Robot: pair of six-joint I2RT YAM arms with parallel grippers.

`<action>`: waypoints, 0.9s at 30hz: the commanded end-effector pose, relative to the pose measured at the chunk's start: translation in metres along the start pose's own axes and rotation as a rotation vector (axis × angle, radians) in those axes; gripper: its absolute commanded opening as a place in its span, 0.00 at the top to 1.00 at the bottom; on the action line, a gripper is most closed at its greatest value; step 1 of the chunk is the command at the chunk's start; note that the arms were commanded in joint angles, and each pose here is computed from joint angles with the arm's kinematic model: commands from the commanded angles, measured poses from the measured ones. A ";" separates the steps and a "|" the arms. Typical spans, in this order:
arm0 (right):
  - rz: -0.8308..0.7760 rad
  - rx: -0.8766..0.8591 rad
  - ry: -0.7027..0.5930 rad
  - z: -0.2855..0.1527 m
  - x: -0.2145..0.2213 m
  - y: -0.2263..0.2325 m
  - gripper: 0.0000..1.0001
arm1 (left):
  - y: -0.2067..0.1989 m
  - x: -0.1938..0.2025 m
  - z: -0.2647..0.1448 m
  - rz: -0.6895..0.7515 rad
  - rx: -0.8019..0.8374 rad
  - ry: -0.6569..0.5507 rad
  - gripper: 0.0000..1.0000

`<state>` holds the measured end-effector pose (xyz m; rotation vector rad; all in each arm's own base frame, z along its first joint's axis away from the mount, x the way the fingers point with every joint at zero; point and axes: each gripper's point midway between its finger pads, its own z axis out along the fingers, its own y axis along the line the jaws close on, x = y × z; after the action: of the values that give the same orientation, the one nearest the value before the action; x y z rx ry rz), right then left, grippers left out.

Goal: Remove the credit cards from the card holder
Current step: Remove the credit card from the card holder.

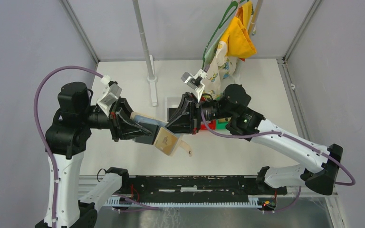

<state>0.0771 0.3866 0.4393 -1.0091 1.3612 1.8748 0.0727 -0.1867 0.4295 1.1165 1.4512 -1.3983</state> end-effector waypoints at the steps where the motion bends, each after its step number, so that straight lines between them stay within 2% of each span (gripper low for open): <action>1: -0.115 -0.066 -0.057 -0.005 -0.024 0.032 1.00 | -0.014 -0.013 -0.001 0.023 0.030 -0.018 0.85; 2: -0.124 -0.054 -0.054 -0.006 -0.024 0.031 0.99 | -0.012 -0.014 -0.001 0.011 0.010 -0.019 0.88; 3: -0.134 -0.040 -0.056 -0.006 -0.026 0.030 0.95 | -0.010 -0.015 -0.001 0.011 -0.007 -0.020 0.90; 6: -0.167 0.005 -0.055 -0.009 -0.030 0.025 0.57 | 0.002 -0.017 -0.002 0.016 -0.086 -0.026 0.97; 10: -0.203 0.113 -0.056 -0.019 -0.039 0.010 0.30 | 0.009 -0.018 -0.002 0.002 -0.117 -0.027 0.98; 13: -0.246 0.222 -0.063 -0.034 -0.053 -0.003 0.20 | 0.009 -0.018 -0.002 0.008 -0.121 -0.028 0.98; 19: -0.336 0.374 -0.119 -0.061 -0.090 -0.010 0.11 | 0.010 -0.018 -0.003 0.006 -0.136 -0.028 0.97; 23: -0.367 0.334 -0.138 -0.057 -0.099 -0.001 0.06 | 0.012 -0.015 -0.003 0.005 -0.140 -0.023 0.96; 27: -0.333 0.271 -0.090 -0.042 -0.083 -0.006 0.06 | 0.013 -0.014 -0.003 0.001 -0.136 -0.019 0.96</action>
<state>0.1433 0.3351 0.4957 -0.8803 1.3139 1.4005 0.0918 -0.1850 0.4289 0.9977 1.5473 -1.3001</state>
